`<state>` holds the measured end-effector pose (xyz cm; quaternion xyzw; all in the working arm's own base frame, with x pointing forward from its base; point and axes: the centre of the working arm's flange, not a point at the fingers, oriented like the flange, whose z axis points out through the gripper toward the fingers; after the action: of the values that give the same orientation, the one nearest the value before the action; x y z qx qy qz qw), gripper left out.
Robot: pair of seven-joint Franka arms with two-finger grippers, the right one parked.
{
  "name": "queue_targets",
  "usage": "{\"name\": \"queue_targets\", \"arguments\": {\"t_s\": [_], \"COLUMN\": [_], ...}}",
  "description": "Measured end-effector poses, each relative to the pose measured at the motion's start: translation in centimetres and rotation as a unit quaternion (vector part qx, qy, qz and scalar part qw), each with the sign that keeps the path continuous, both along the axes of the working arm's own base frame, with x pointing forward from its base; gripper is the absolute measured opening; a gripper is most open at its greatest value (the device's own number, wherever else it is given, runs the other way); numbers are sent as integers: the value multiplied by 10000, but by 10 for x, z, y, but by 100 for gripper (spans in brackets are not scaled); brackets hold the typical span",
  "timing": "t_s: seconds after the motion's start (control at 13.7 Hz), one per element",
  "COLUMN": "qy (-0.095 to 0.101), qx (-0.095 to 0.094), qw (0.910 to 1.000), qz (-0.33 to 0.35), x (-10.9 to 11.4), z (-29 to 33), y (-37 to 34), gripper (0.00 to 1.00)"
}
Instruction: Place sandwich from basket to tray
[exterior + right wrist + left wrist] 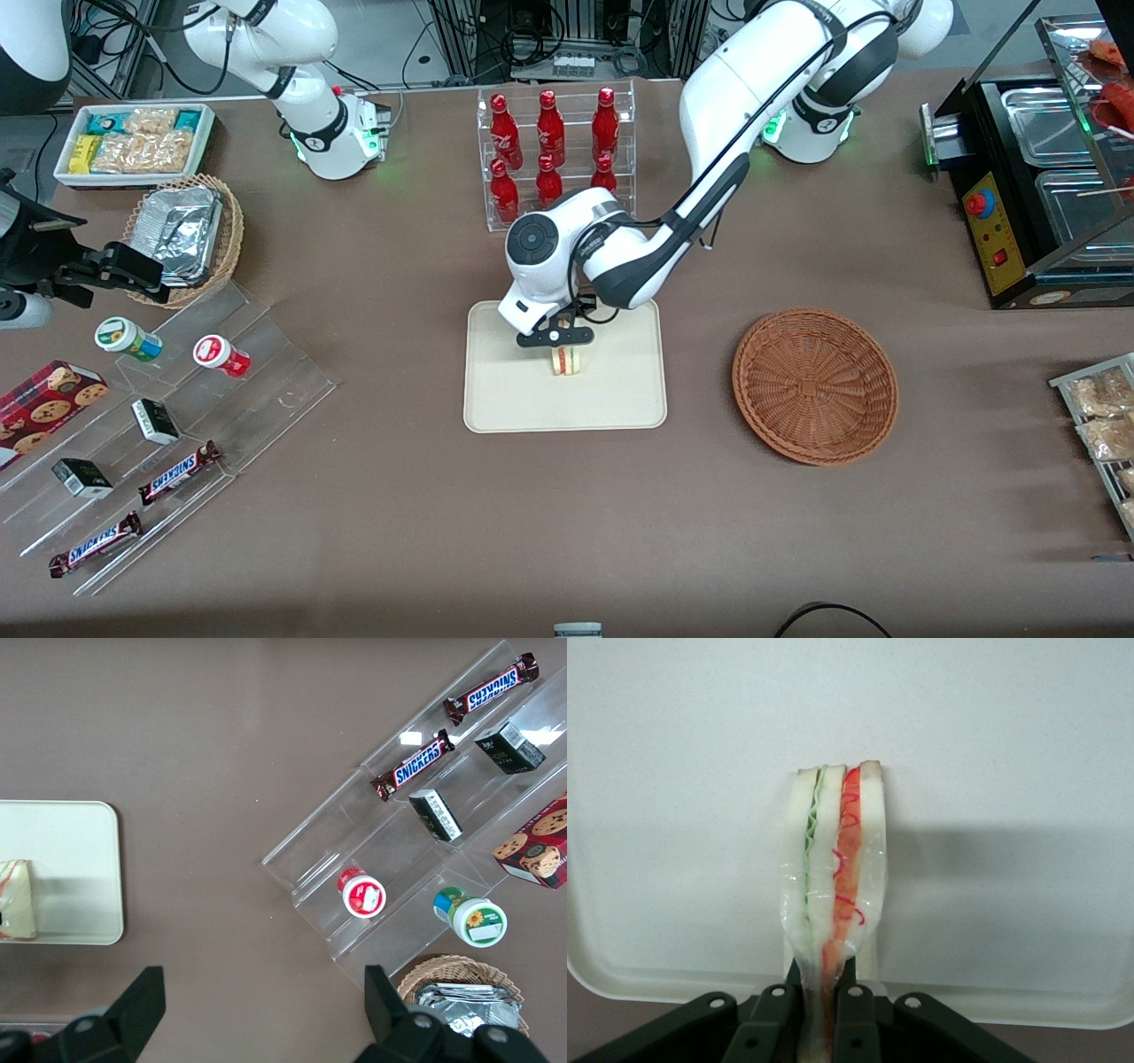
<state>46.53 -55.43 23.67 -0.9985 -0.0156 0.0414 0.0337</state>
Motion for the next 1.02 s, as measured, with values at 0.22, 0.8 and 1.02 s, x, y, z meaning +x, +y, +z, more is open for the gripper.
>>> {"name": "queue_targets", "arguments": {"t_s": [0.22,0.8,1.02], "qy": [-35,26,207], "qx": [16,211,323], "qw": [10000,9994,9969], "qz": [-35,273,693], "x": [0,21,40], "z": [0,55,127], "y": [-2,18,59], "gripper": [14,83,100]}}
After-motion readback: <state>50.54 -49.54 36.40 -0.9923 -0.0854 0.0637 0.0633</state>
